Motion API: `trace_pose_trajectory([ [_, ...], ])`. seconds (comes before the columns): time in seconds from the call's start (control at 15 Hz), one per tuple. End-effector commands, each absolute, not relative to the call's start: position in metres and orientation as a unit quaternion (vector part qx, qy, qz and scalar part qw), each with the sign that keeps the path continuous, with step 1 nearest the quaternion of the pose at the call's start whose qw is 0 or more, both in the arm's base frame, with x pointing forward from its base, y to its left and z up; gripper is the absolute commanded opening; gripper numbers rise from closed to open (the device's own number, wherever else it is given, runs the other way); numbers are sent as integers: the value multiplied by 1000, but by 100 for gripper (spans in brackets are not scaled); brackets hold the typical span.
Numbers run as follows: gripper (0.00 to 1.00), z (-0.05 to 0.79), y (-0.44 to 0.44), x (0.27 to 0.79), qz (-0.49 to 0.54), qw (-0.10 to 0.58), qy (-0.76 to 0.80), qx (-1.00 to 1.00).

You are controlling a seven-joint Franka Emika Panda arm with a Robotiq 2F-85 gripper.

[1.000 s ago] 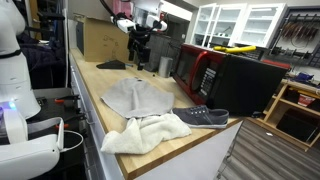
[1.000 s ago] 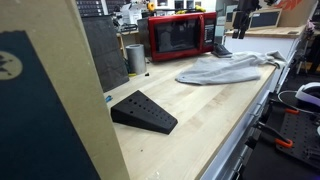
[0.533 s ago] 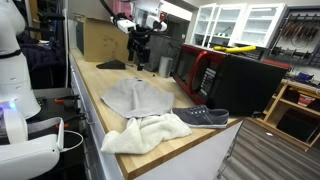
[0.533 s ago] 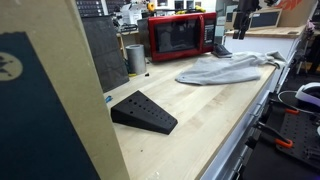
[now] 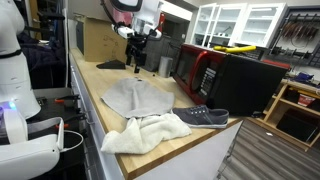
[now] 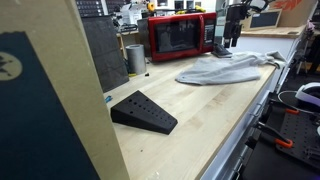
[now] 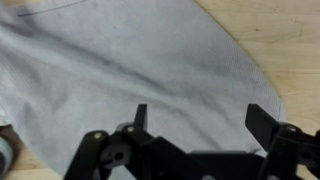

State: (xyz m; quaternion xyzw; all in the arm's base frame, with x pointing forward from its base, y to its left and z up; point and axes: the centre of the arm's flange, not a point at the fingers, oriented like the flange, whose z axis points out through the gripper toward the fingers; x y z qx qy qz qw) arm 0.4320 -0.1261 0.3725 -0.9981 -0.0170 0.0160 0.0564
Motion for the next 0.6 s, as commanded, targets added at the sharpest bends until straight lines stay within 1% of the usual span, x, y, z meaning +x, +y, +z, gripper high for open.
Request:
trace_pose_trajectory([
  [0.0, 100, 327, -51, 474, 45, 24, -29, -998],
  [0.07, 100, 311, -29, 483, 57, 21, -35, -998],
  [0.27, 100, 288, 22, 489, 98, -6, -41, -994],
  [0.53, 100, 291, 37, 484, 143, -32, -29, -989],
])
